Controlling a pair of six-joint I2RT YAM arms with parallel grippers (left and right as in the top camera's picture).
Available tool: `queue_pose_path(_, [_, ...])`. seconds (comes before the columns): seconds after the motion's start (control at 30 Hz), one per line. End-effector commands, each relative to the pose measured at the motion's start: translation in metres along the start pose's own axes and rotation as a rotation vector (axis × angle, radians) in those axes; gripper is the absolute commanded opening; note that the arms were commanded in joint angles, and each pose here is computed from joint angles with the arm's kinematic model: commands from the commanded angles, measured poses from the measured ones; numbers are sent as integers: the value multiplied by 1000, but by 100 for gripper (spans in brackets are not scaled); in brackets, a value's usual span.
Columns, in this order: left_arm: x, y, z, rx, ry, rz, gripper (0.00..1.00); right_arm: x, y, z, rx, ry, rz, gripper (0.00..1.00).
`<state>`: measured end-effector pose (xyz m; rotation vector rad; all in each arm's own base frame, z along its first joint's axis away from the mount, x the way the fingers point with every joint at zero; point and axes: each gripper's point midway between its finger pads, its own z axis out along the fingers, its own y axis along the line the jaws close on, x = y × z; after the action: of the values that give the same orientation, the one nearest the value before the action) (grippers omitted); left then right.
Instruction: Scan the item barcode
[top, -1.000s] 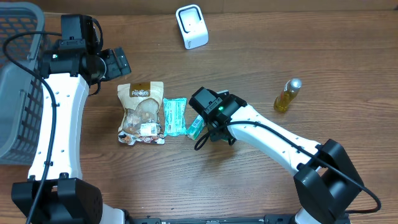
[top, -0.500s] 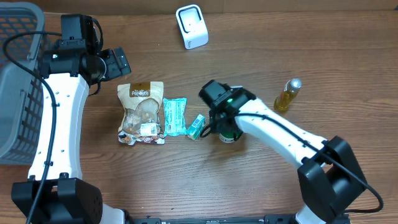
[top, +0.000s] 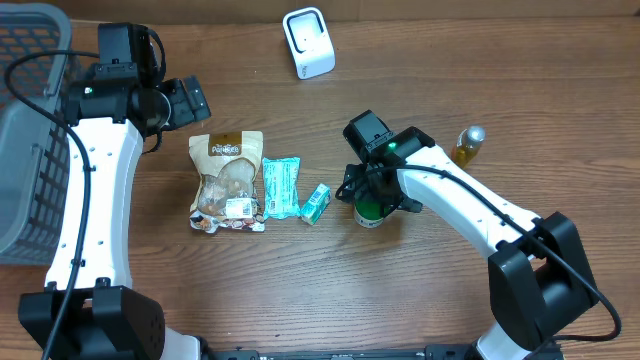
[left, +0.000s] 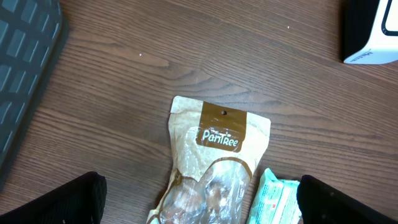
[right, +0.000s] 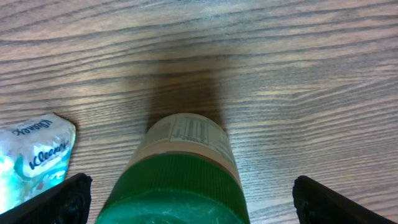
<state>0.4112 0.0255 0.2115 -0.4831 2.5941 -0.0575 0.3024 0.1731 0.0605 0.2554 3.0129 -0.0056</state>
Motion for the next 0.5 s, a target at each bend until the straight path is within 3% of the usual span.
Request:
queue_pose_path(0.0, [-2, -3, -3, 0, -11, 14, 100, -7, 6, -5, -20, -18, 10, 100])
queue_pose_path(0.47, [-2, -3, -3, 0, -11, 14, 99, -5, 4, -5, -12, -9, 9, 100])
